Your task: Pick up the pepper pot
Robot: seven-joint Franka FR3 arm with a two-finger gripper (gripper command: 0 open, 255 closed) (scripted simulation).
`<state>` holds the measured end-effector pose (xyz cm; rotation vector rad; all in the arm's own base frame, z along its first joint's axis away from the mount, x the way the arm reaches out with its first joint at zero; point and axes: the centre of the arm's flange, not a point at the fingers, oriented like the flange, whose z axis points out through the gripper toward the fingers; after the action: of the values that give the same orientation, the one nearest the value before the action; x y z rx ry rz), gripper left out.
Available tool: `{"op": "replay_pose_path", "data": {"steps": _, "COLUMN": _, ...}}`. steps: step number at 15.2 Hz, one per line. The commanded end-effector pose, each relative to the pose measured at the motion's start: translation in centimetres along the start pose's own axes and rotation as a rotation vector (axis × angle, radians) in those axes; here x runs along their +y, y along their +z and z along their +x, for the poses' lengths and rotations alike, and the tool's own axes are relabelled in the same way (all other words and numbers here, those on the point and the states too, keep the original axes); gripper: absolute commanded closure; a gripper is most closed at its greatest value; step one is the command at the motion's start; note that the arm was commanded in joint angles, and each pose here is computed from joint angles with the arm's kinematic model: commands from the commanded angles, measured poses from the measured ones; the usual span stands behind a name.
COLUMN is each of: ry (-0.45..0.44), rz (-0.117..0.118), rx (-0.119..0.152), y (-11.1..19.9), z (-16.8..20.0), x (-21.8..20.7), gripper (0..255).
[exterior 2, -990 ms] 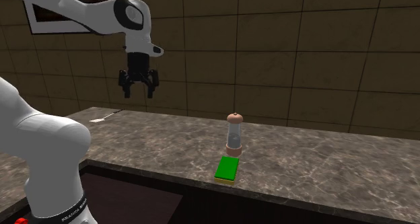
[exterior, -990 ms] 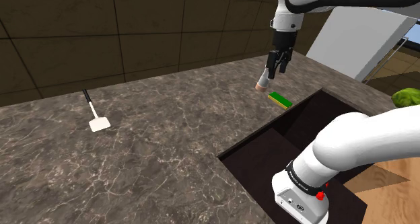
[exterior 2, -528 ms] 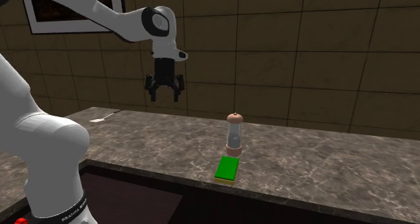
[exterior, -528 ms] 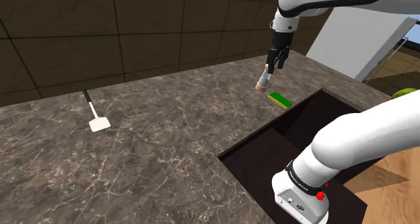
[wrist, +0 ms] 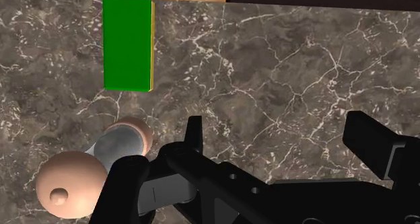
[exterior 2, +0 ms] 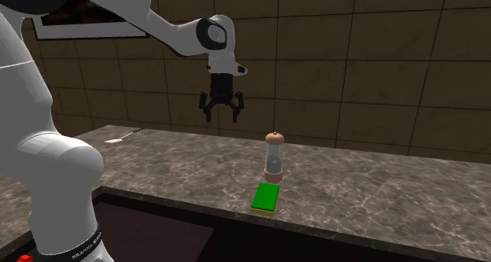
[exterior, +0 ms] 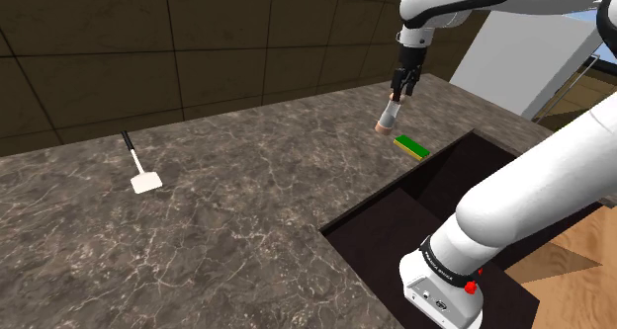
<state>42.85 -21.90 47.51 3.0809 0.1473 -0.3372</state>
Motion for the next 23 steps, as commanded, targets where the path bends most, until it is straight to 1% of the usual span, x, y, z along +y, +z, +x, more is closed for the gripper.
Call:
{"op": "replay_pose_path", "data": {"steps": 1, "ry": -0.002, "rz": -0.001, "rx": 0.005, "y": 0.4, "z": 1.2, "x": 2.7, "gripper": 0}}
{"op": "replay_pose_path", "data": {"steps": 14, "ry": -0.011, "rz": 0.003, "rx": 0.037, "y": 2.3, "z": 9.0, "x": 17.7, "gripper": 0}}
{"op": "replay_pose_path", "data": {"steps": 15, "ry": -0.011, "rz": 0.003, "rx": 0.037, "y": 2.4, "z": 9.2, "x": 18.1, "gripper": 0}}
{"op": "replay_pose_path", "data": {"steps": 22, "ry": -0.011, "rz": 0.003, "rx": 0.037, "y": 6.3, "z": 10.1, "x": 18.0, "gripper": 0}}
{"op": "replay_pose_path", "data": {"steps": 23, "ry": -0.011, "rz": 0.003, "rx": 0.037, "y": 6.3, "z": 10.1, "x": 18.0, "gripper": 0}}
